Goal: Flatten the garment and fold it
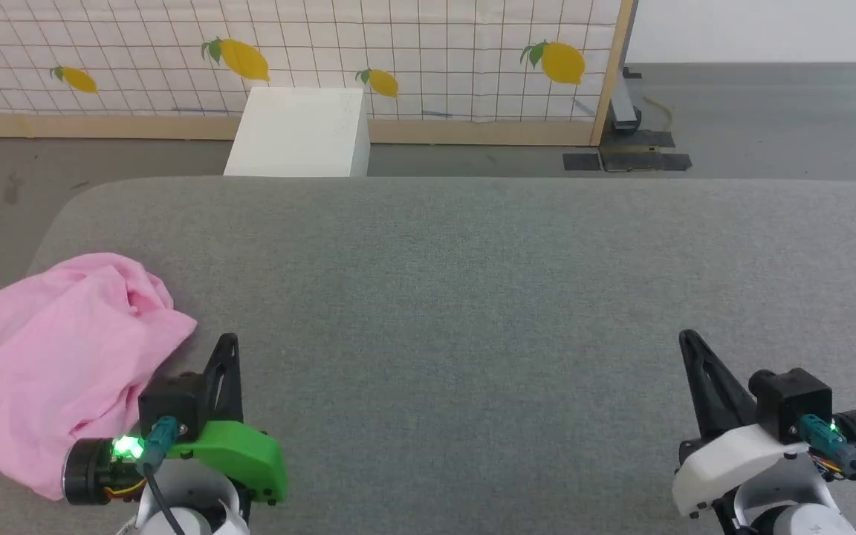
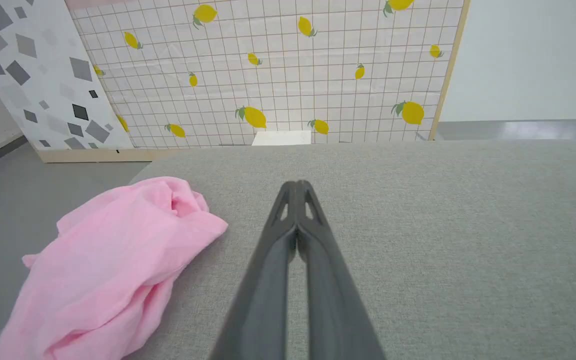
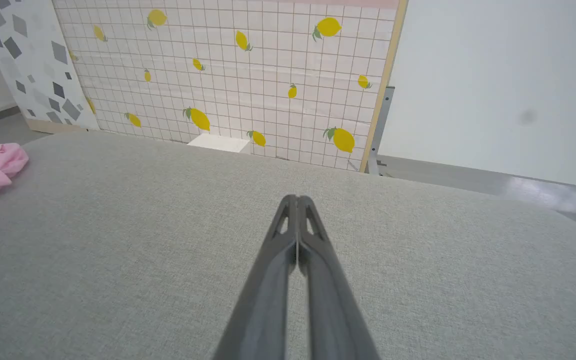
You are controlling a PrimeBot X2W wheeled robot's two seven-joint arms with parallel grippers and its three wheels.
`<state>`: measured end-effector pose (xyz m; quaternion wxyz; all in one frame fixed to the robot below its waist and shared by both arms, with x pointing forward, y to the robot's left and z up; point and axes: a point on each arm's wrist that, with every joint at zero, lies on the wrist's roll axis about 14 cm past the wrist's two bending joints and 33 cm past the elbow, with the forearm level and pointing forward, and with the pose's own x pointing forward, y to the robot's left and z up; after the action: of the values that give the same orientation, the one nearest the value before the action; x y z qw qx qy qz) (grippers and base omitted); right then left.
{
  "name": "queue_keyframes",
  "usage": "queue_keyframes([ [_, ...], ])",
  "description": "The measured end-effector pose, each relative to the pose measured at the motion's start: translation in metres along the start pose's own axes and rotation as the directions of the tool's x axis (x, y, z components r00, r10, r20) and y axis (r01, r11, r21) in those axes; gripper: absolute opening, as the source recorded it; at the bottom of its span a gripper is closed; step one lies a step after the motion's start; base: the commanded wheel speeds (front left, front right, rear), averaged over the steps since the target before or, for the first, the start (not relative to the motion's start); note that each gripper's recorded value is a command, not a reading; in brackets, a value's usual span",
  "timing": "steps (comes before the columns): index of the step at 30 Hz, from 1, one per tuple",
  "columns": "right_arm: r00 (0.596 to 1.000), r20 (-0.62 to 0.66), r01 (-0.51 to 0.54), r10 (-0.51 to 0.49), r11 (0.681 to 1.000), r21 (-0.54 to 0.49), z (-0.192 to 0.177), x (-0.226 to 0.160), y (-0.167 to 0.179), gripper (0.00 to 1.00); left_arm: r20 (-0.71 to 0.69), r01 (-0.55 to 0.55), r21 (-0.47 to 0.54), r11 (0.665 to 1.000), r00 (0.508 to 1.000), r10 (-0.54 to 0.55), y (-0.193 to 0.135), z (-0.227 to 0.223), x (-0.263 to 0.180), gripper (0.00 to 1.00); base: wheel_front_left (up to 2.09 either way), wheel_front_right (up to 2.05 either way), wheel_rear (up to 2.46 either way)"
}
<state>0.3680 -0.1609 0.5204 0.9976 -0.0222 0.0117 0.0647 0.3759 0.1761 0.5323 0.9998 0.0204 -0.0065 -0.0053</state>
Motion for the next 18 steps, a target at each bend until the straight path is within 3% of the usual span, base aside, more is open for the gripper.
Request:
queue_keyframes([
  [18, 1.0, 0.0, 0.0, 0.0, 1.0, 0.0, 0.0, 0.0, 0.0, 0.0, 0.0, 0.0, 0.0, 1.0, 1.0, 0.0, -0.0001, 0.0, 0.0, 0.0, 0.0, 0.0, 0.0],
])
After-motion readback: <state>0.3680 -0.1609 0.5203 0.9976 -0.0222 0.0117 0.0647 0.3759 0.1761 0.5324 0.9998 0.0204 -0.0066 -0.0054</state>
